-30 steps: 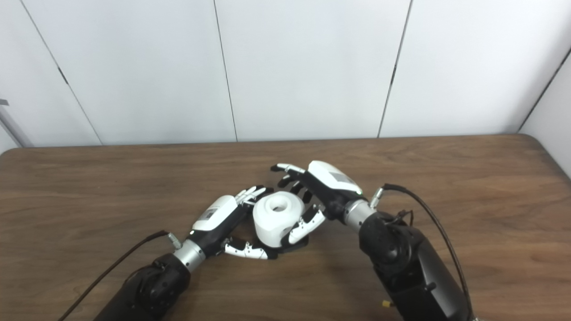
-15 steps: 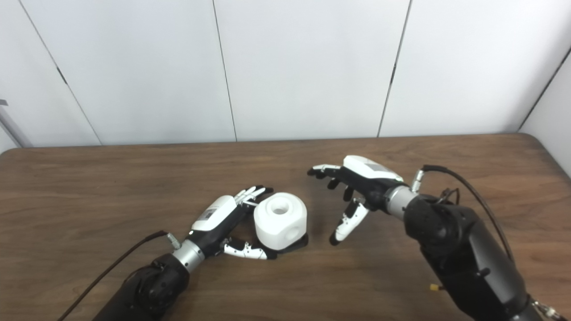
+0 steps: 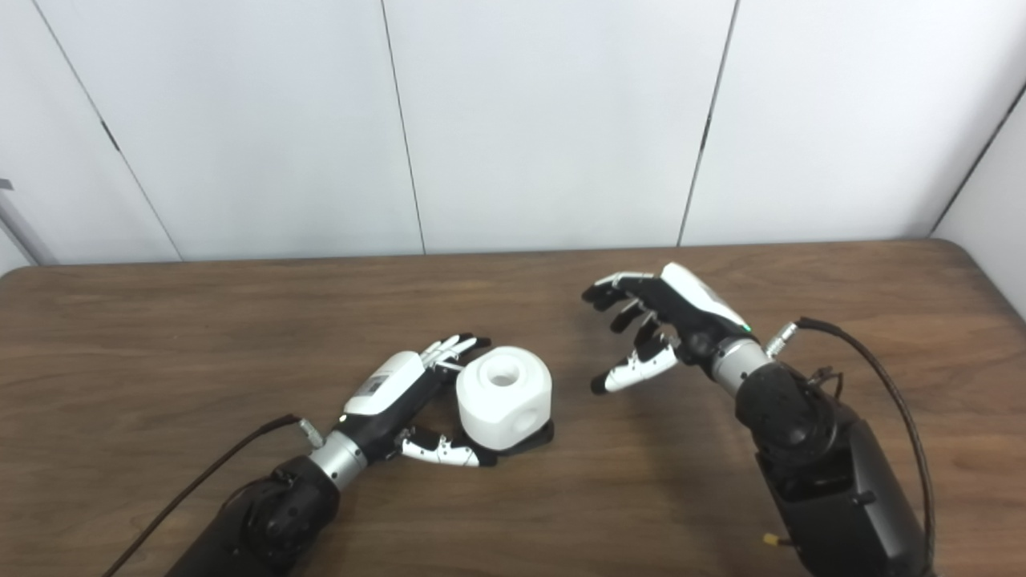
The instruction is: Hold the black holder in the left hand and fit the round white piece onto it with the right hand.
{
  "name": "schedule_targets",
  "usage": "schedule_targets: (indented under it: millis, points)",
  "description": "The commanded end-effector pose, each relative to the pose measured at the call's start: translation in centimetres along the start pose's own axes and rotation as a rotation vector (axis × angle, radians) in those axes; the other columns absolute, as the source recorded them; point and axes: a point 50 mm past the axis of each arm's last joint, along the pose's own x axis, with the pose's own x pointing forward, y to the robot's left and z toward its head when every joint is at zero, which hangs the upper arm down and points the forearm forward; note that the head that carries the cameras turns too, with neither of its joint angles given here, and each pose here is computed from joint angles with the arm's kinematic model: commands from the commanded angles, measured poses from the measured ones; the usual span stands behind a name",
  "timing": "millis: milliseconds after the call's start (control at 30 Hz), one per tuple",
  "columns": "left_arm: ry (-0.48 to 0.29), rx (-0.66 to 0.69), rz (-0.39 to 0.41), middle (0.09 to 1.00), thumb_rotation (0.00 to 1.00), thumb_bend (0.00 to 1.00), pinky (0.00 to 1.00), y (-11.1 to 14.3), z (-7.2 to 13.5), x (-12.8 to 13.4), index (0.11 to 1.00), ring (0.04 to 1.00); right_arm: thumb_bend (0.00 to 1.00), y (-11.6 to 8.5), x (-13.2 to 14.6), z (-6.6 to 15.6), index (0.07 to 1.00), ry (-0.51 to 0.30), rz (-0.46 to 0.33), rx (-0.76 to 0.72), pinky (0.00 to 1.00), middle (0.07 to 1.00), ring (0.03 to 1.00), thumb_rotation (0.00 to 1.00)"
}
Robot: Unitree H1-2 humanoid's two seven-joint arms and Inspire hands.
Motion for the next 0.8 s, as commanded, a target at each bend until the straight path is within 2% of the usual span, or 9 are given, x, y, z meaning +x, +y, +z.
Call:
schedule_targets:
  millis: [0,167,333,367,400,467,567,767]
  points:
    - [0.065,0.015,-0.118,0.956,0.06,0.52,1.0,-2.1,-1.3,-1.3,0.483,1.0,0.72,-0.4,0.5,0.9,0.703,-0.068,-0.106,0.065,0.48,0.709,0.609,0.0]
    - [0.067,0.01,-0.121,0.958,0.06,0.52,1.0,-2.2,-1.3,-1.2,0.483,1.0,0.7,1.2,1.1,0.3,0.699,-0.042,-0.188,0.246,0.55,0.695,0.622,0.04]
    - [0.064,-0.004,-0.127,0.969,0.07,0.52,1.0,-1.9,-1.2,-1.1,0.49,1.0,0.69,2.6,1.6,0.3,0.702,-0.027,-0.191,0.322,0.52,0.696,0.627,0.07]
    - [0.067,0.005,-0.133,0.979,0.17,0.72,1.0,-1.8,-1.2,-1.1,0.562,1.0,0.68,2.8,1.7,0.3,0.708,-0.026,-0.186,0.324,0.51,0.698,0.627,0.08]
    - [0.071,0.016,-0.14,0.992,0.25,0.87,1.0,-1.7,-1.1,-1.2,0.637,1.0,0.67,3.0,1.8,0.3,0.714,-0.025,-0.182,0.325,0.51,0.703,0.627,0.08]
    - [0.082,0.039,-0.149,0.998,0.32,0.96,1.0,-1.5,-1.1,-1.2,0.718,1.0,0.68,3.2,1.8,0.3,0.718,-0.023,-0.176,0.327,0.5,0.706,0.623,0.09]
    - [0.106,0.06,-0.153,1.0,0.37,1.0,1.0,-1.2,-1.2,-1.4,0.827,1.0,0.69,3.2,1.8,0.2,0.724,-0.022,-0.172,0.326,0.5,0.712,0.626,0.09]
    - [0.149,0.118,-0.132,1.0,0.39,1.0,0.97,-0.4,-1.5,-2.1,0.95,1.0,0.7,3.0,1.7,0.1,0.728,-0.014,-0.173,0.312,0.5,0.714,0.629,0.09]
